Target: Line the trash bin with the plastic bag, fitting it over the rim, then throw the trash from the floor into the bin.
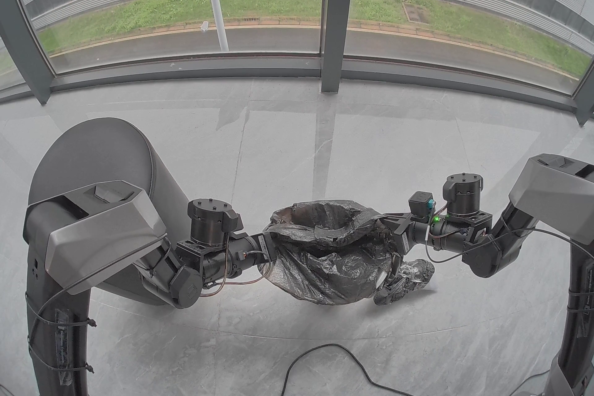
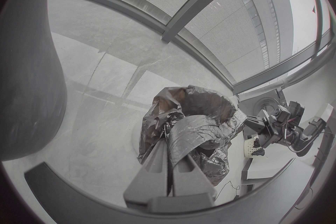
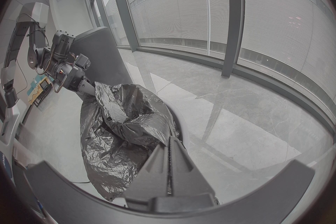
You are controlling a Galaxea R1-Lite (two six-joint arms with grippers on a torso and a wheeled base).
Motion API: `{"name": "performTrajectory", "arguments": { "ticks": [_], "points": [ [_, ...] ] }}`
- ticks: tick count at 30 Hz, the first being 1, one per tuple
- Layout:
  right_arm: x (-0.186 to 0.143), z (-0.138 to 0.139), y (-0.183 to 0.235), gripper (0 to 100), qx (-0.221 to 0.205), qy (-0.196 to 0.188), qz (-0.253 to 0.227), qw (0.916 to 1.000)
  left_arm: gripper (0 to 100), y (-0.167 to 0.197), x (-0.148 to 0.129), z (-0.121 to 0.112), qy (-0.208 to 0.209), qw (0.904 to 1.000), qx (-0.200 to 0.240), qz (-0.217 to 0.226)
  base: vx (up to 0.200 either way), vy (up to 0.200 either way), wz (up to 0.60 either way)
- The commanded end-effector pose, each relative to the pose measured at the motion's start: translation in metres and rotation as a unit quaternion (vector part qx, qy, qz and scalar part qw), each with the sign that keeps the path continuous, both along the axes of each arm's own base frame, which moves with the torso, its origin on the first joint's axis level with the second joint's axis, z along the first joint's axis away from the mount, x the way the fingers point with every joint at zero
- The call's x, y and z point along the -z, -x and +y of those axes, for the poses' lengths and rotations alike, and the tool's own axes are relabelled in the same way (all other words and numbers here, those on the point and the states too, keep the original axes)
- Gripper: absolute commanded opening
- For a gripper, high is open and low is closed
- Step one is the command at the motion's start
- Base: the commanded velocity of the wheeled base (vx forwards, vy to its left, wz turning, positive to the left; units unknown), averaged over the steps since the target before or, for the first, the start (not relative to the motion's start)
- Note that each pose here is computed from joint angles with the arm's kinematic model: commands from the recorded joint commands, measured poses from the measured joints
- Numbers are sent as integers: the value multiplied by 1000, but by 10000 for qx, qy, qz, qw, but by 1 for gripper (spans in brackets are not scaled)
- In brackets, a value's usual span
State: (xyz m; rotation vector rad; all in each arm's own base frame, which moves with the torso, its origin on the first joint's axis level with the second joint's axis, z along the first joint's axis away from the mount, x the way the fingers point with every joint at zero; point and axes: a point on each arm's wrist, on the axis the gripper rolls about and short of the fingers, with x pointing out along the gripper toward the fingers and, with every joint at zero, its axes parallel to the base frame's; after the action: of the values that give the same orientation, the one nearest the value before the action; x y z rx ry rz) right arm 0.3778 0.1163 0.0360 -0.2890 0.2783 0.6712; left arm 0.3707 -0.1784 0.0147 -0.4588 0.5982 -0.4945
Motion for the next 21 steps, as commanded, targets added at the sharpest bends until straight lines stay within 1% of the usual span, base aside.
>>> {"name": "performTrajectory", "arguments": {
  "ticks": [1,8,11,12,16,18,21],
  "points": [
    [3,-1,-2,0,14,8,19,10000,0,0,5,0,-44,9999,-4,100,0,0,0],
    [3,-1,-2,0,24,2,24,10000,0,-8,11,-4,-38,10000,-4,87,0,0,0],
    [3,-3,-2,0,40,2,24,10000,0,-9,11,-1,-50,9999,-48,98,0,0,0],
    [3,-3,-2,0,45,8,19,10000,100,-9,11,1,-53,9999,-78,97,0,0,0],
    [5,-3,-4,0,55,4,31,10000,100,-13,11,7,-82,9997,-221,65,0,0,0],
    [3,-3,-9,0,72,-22,-47,10000,100,-15,12,10,-93,9996,-264,75,0,0,0],
    [0,-5,-17,0,159,-75,-154,9997,100,-20,13,9,-96,9996,-263,-9,0,0,0]
  ]
}}
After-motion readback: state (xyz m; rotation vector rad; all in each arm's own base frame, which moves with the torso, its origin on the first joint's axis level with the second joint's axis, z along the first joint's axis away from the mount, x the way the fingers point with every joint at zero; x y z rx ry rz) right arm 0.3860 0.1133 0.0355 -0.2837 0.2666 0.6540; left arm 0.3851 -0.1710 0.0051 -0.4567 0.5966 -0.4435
